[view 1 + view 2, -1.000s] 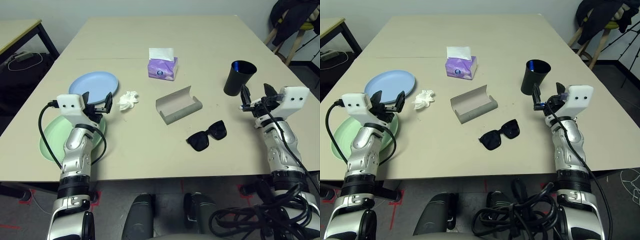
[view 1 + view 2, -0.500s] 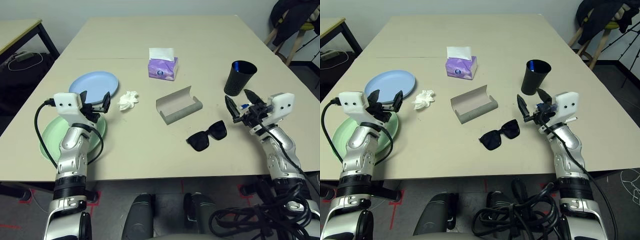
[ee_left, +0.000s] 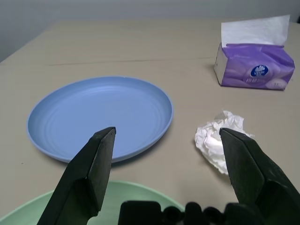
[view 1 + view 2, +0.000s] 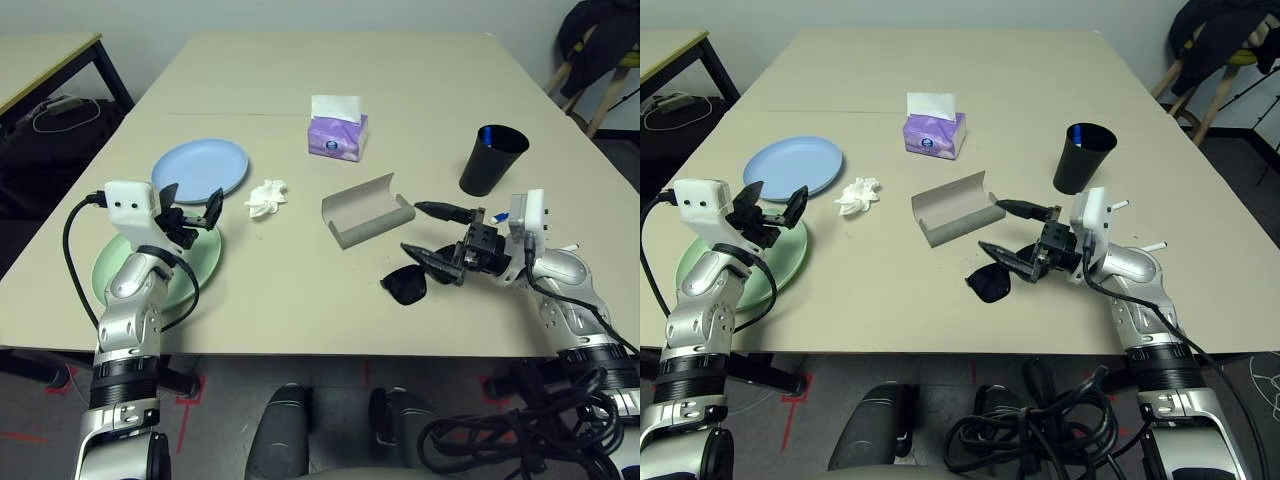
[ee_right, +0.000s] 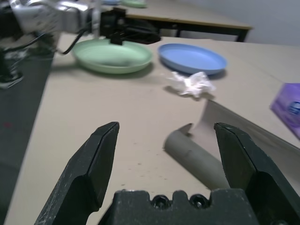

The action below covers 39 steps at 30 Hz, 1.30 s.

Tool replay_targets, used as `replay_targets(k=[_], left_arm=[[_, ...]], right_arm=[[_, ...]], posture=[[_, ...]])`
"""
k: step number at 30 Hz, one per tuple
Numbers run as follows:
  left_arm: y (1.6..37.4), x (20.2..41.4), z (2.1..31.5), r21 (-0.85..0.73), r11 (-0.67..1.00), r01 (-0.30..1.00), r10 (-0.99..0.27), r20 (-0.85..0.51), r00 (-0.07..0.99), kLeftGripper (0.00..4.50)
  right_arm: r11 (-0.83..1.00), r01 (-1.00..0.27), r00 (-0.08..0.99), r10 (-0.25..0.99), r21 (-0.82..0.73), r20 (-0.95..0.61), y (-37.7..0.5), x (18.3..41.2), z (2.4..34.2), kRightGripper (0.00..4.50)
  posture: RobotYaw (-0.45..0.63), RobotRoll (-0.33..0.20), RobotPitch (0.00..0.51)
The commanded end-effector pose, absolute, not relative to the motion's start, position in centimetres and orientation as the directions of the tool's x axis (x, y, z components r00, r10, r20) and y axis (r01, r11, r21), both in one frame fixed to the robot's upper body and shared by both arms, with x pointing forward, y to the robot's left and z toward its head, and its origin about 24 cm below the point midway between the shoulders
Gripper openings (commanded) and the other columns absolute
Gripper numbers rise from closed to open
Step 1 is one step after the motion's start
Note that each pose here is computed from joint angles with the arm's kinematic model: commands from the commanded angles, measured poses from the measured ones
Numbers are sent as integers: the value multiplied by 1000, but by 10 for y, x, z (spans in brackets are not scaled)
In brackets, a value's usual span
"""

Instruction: Organize and tidy the items on the table.

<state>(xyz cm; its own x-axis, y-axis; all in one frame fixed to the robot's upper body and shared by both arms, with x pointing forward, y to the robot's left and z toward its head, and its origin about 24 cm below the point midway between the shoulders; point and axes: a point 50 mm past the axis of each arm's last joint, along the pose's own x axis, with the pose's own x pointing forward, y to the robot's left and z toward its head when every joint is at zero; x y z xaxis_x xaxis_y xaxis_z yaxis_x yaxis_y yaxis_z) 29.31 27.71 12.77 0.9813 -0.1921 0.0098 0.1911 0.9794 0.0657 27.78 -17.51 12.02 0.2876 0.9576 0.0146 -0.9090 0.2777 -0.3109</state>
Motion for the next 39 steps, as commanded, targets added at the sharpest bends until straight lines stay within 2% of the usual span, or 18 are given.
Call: replay_targets(k=[1,5,11,18,29,39], left_arm=[[291,288,131,59,973,223,-217,-90,972,4500],[309,284,142,62,973,222,-206,-194,959,4500],[342,279,161,-1,995,95,-89,-338,937,4500],[370,267,153,-25,1000,-19,5,-455,891,4500],[392,254,139,5,995,-96,85,-522,848,4500],[397,247,131,-9,992,-124,96,-573,814,4500]], right_arm=[[233,-914,245,969,-331,6,-171,274,123,4467],[255,-908,262,965,-332,23,-170,277,124,4467],[263,-907,267,963,-329,33,-168,279,124,4467],[272,-905,273,961,-327,44,-164,278,124,4467],[286,-901,283,957,-325,59,-162,277,124,4467],[286,-900,282,957,-328,62,-161,277,124,4467]], posture=[[199,0,70],[211,0,71],[218,0,75],[214,0,78],[210,0,77],[207,0,78]])
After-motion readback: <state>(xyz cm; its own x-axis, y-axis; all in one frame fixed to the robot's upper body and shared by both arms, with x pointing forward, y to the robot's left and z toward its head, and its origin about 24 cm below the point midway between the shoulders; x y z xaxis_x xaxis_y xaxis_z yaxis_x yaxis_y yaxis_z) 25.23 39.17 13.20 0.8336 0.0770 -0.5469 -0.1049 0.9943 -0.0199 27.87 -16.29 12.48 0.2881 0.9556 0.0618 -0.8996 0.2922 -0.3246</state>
